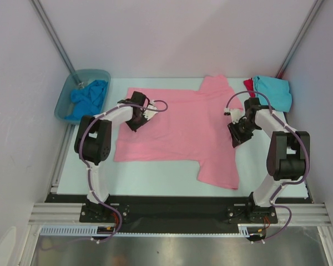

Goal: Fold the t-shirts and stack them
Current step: Flatten the tshirt out

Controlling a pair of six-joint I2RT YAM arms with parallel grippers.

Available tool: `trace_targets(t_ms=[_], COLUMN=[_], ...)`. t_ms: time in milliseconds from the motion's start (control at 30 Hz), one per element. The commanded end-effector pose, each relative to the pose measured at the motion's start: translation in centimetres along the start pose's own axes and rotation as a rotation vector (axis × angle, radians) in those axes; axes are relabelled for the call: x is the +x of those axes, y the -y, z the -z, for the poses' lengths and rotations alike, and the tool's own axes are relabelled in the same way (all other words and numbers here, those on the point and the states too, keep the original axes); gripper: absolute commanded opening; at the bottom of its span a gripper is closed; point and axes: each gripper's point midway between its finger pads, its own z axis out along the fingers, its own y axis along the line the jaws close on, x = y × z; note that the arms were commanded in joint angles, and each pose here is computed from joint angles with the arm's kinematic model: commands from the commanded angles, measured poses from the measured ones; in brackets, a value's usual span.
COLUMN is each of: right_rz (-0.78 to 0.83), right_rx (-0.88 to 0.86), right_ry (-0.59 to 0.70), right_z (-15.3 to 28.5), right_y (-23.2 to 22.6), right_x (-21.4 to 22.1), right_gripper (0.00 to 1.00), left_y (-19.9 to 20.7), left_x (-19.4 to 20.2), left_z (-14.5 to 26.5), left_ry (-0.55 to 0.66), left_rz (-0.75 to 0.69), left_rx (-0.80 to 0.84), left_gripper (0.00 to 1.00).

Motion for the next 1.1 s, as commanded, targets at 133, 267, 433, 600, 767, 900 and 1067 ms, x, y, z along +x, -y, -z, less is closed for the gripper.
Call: trace_targets(t_ms=[133,267,433,600,767,900,1067], right_rz=[-0.017,-0.032,-0.049,-0.055,-0.060,-0.063,-0.031], right_rx=[0.097,0.123,0.131,0.135,0.107,0.089,0.083], right_ry=[0.026,0.047,0.018,-0.020,-0.061,-0.043,-0.019], right_z=[0.9,2.1,2.3,2.0,0.8,0.6,1.0], right_y=[1.4,1.7,1.7,2.0,1.6,1.3,1.1], right_x=[-0.7,-0.8,0.4,2.1,3.3,2.2,-0.2], right_gripper=[0.12,0.07,0.17,0.17,0.00,0.00,0.00], left_y=[-0.8,-0.8,-0.9,-1.3,-1.8,-2.1,-2.5], left_x=[-1.8,-1.6,-1.9,-2.2,-2.3,-2.6,-3.2], left_z=[0.2,-0.1,-0.2,-0.3,-0.5,-0.7,-0.6], left_ry=[0.034,0.023,0.025,0.027,0.020,0.019,0.028], left_rz=[-0.003,-0.007,-0.009,-0.011,-0.029,-0.033,-0.027], left_rx=[-0.037,-0.039,-0.045,-0.053,-0.068,-0.074,-0.080], left_gripper=[0.00,0.00,0.00,0.00,0.00,0.00,0.00])
